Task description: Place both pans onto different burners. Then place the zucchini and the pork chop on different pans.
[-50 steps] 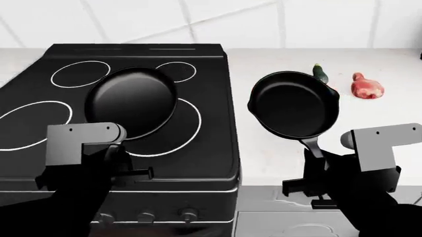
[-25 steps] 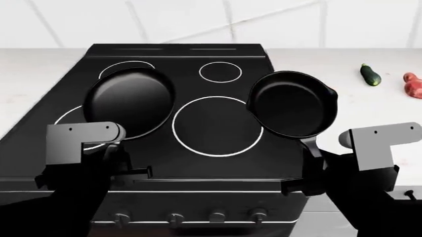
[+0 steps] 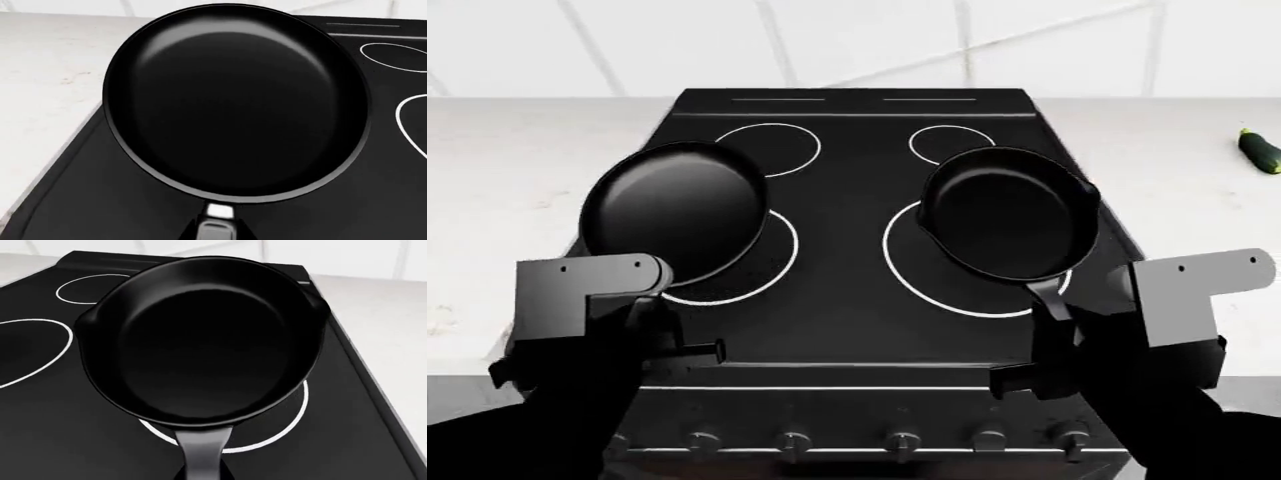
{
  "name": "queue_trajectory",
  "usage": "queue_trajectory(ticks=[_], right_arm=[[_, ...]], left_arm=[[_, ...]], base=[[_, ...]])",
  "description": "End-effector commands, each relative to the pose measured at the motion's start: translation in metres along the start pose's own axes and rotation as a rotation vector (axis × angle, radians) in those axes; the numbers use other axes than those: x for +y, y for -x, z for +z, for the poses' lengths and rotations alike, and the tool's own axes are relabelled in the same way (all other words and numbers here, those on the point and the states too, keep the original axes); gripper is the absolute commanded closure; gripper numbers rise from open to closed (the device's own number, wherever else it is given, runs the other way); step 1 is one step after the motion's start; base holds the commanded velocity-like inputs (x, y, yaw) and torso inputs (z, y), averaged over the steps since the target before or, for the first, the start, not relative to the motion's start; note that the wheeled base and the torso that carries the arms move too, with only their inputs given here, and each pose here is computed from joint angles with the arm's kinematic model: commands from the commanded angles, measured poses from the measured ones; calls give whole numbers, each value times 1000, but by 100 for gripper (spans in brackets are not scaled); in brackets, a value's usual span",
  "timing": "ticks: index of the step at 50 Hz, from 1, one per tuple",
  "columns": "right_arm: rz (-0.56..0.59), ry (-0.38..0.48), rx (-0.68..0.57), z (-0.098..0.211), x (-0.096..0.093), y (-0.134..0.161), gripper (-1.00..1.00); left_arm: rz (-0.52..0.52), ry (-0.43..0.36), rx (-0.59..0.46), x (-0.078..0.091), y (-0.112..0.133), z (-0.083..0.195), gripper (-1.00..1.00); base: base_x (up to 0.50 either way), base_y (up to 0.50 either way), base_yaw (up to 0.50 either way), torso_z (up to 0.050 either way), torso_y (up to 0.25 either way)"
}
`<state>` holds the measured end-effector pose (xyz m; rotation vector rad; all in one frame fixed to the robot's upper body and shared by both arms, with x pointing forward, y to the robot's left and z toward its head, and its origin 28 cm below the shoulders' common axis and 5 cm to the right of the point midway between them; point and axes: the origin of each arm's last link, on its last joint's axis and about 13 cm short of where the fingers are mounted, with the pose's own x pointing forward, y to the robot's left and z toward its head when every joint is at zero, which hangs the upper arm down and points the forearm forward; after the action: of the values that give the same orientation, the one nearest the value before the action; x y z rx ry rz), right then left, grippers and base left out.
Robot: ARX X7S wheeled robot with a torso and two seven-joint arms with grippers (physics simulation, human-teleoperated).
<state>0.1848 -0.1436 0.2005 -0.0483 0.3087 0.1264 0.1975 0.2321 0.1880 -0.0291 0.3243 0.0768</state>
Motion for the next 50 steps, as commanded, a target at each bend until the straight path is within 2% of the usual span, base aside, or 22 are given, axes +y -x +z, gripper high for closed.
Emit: queue_trajectory(ticks=[1,13,21,27,50], right_arm=[[-70,-8,-61,8,-6,-3,100],[-75,-18,-60,9,-6,-3,100],[-74,-13,-53,8,-5,-3,100],[-71,-17,-58,7,-5,-4,100],[-72,-56,12,-10,-3,-49,100]], left_arm=[[-17,21,-40,1,0,4,100],[-8,33,-42,3,2,9,100],[-10,35,-44,3,3,11,100],[-8,36,-44,4,3,11,100],[-7,47,-40,5,-2,3,100]], base=[[0,0,0,10,10],[0,0,0,1,3],[449,0,0,1,4],[13,0,0,0,4],[0,0,0,1,3]])
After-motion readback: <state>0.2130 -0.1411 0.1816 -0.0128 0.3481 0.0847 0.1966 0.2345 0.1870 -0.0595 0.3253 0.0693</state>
